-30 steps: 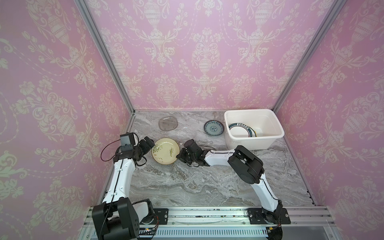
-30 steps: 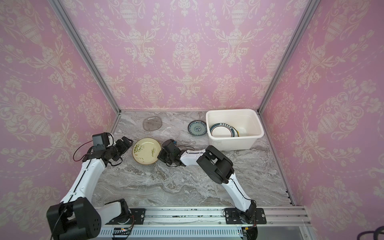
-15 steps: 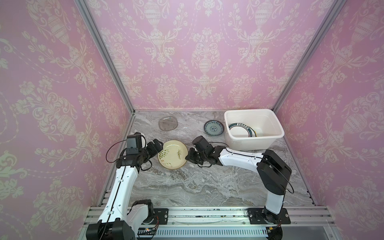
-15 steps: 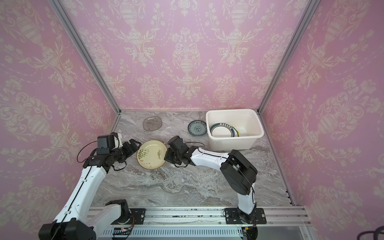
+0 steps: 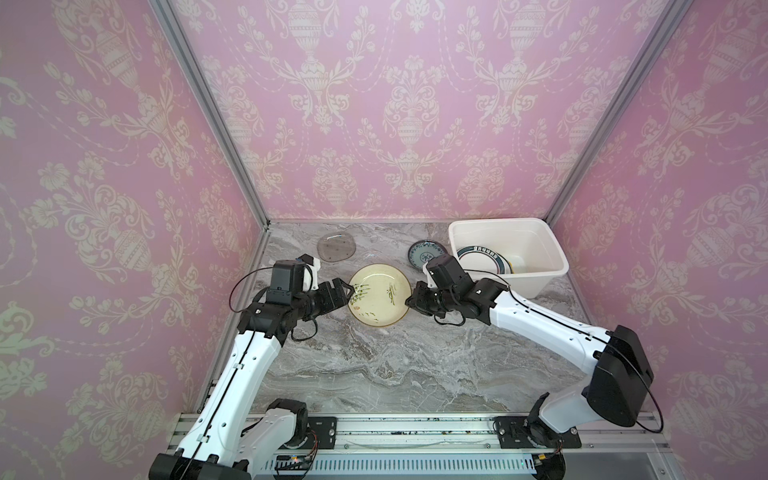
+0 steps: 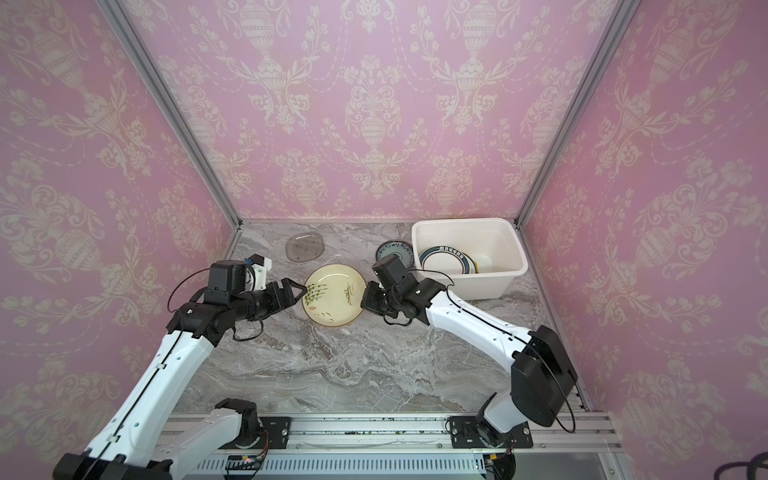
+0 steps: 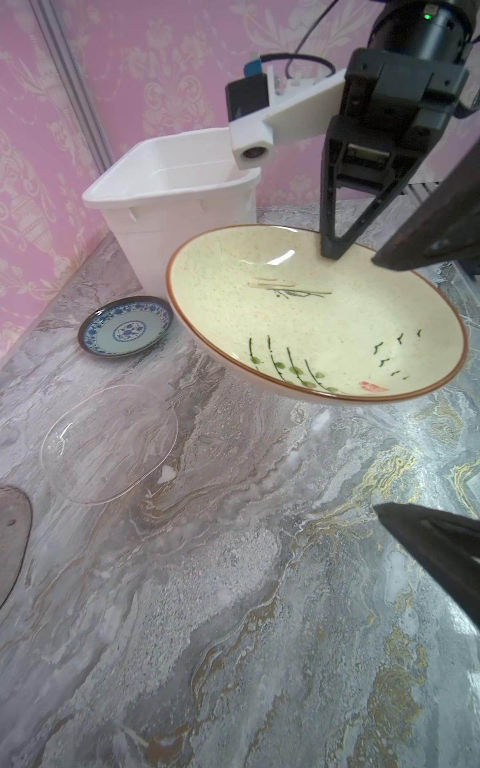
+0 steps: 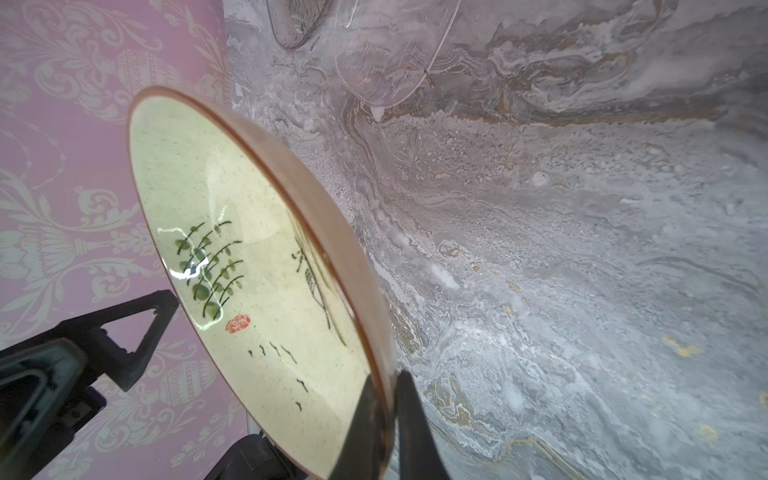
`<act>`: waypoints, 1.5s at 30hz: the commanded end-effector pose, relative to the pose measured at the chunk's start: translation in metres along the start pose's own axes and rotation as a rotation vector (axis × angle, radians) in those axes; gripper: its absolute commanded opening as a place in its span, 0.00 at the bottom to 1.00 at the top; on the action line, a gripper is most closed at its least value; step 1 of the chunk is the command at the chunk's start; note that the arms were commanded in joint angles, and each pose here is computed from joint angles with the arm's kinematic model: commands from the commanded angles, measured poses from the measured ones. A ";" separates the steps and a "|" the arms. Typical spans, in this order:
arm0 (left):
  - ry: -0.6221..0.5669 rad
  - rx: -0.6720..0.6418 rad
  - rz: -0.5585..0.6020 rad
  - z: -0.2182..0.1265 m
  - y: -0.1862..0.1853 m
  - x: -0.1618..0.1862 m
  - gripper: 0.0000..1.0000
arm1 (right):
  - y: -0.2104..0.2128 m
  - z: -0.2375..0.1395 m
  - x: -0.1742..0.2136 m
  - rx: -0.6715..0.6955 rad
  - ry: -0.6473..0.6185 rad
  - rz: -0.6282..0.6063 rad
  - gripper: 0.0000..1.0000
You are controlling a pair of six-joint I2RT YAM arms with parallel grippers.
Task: Place the plates into the plastic bin on the countertop
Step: 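Lift the cream plate upright between both grippers, then carry the cream plate into the bin with the right gripper while the left gripper releases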
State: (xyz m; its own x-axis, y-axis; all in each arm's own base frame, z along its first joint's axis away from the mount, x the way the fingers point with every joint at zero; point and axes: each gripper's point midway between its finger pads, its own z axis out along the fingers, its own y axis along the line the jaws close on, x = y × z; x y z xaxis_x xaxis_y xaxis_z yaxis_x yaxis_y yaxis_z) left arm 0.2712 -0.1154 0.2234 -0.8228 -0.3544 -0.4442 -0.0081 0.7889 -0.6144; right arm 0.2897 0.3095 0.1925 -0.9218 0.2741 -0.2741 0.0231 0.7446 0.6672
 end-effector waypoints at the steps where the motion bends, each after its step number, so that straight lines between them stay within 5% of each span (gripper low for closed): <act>1: 0.112 0.050 0.055 0.007 -0.018 0.021 0.86 | 0.026 -0.028 -0.006 -0.112 -0.027 -0.060 0.00; 11: 0.149 0.074 0.121 0.030 -0.052 0.028 0.54 | 0.015 -0.049 -0.002 -0.125 -0.053 -0.046 0.00; 29: 0.086 0.170 0.009 0.040 -0.075 0.032 0.00 | 0.015 -0.056 -0.009 -0.188 -0.085 -0.011 0.00; 31: 0.071 0.203 -0.051 0.042 -0.079 0.030 0.00 | 0.018 -0.059 -0.011 -0.208 -0.092 -0.014 0.02; 38: -0.004 0.375 -0.253 0.044 -0.109 0.023 0.00 | 0.030 -0.060 -0.010 -0.314 -0.104 -0.005 0.35; 45: -0.001 0.382 -0.245 0.045 -0.129 0.023 0.00 | 0.035 -0.062 -0.011 -0.344 -0.139 -0.007 0.28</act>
State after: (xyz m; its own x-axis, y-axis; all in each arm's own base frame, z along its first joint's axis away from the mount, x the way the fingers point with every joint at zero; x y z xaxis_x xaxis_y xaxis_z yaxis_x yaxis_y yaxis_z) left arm 0.2710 -0.2208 0.2054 -0.8297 -0.5132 -0.2197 -0.1301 0.5605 -0.8179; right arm 0.2855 0.2688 0.2140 -0.8637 0.3946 -0.3136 0.0094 0.6347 0.7727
